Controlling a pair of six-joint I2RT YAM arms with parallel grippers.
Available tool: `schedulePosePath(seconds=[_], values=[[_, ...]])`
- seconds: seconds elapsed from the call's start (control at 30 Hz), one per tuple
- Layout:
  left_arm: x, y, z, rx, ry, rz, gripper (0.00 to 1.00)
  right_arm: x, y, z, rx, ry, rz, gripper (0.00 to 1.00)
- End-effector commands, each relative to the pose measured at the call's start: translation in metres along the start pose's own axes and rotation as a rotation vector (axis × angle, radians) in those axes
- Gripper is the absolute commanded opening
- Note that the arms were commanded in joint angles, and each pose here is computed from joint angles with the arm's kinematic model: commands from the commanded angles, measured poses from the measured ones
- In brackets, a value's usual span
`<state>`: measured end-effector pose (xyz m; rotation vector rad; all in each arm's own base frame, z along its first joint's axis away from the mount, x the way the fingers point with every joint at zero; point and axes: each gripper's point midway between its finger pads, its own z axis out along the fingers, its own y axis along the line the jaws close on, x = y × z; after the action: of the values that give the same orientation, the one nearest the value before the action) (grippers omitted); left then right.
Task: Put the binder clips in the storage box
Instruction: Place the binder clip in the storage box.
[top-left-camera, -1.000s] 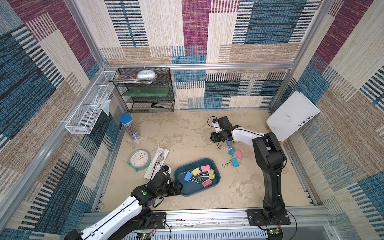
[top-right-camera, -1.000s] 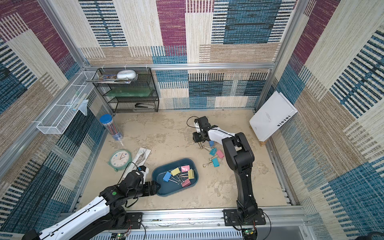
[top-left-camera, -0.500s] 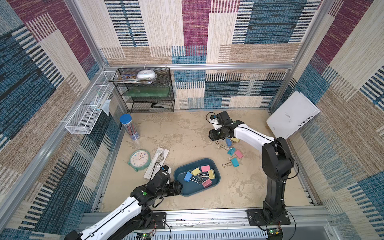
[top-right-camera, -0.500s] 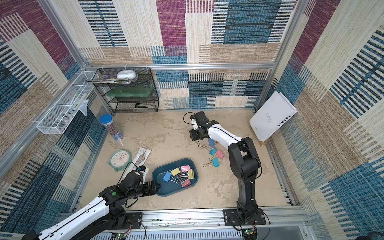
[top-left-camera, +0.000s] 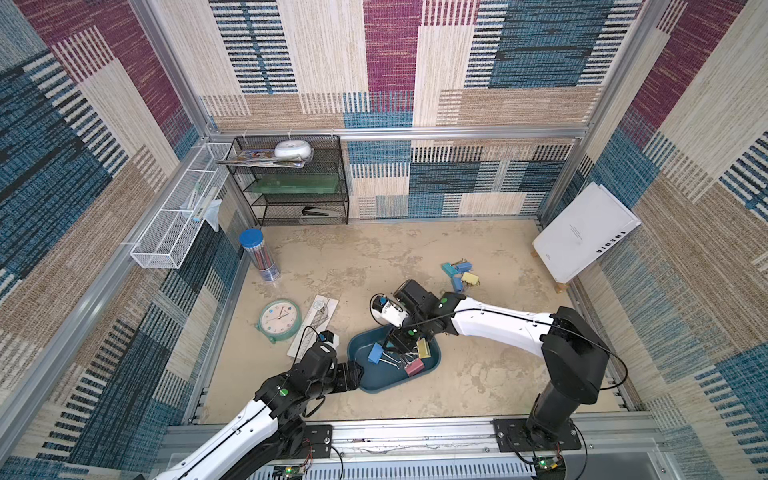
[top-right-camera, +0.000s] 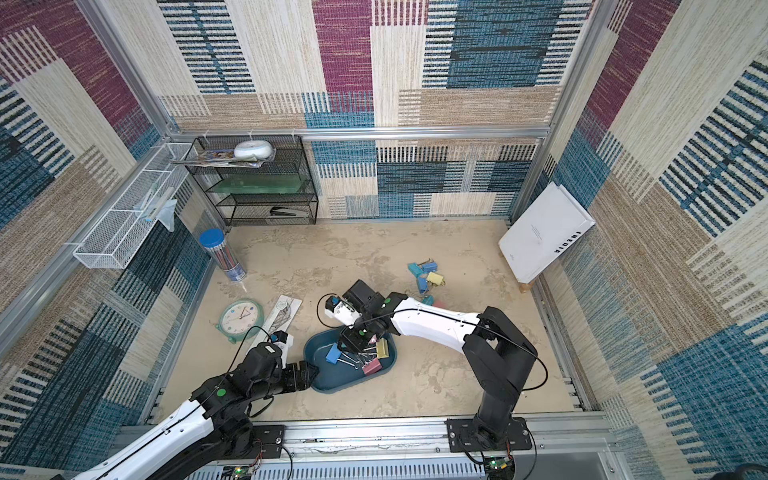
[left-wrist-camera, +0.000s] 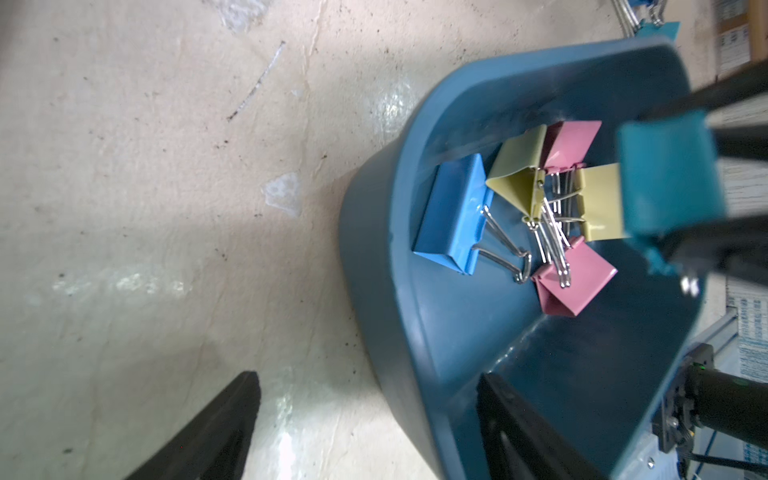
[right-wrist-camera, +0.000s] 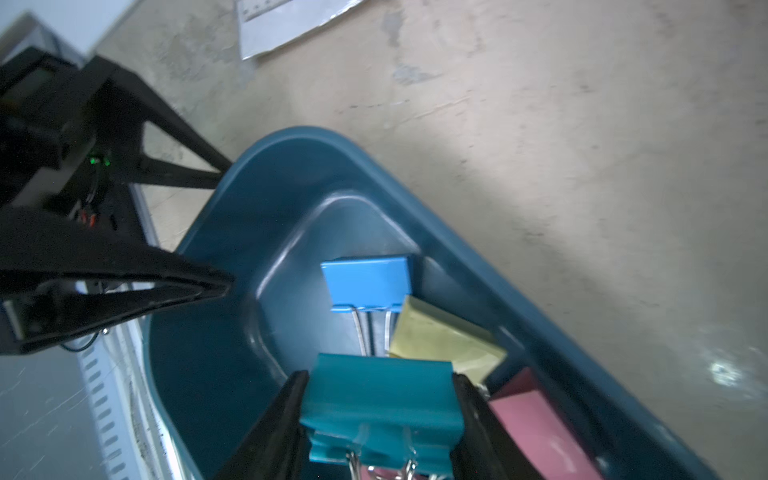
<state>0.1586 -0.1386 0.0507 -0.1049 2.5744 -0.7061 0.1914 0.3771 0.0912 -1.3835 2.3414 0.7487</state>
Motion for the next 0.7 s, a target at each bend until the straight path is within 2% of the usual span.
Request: schedulePosePath(seconds=[0.0,0.17,0.43,0.67], values=[[-0.005,-0.004,-0.005,0.014,-0.024,-0.009,0.86,-0.012,0.025,0.005,-0.076,-0.072,-0.043,0.43],[-0.013,-0.007,-0.014,0.035,-0.074,-0.025,0.86,-0.013,0.047,0.015,-0.125,-0.081,-0.117,0.44],[-0.017,0.000,-0.028,0.030,-0.153,-0.042,0.90,-0.013,0.047,0.037,-0.130,-0.072,-0.197,0.44],[-0.014,0.005,-0.024,0.016,-0.146,-0.042,0.90,-0.011,0.046,0.057,-0.106,-0.063,-0.256,0.53]])
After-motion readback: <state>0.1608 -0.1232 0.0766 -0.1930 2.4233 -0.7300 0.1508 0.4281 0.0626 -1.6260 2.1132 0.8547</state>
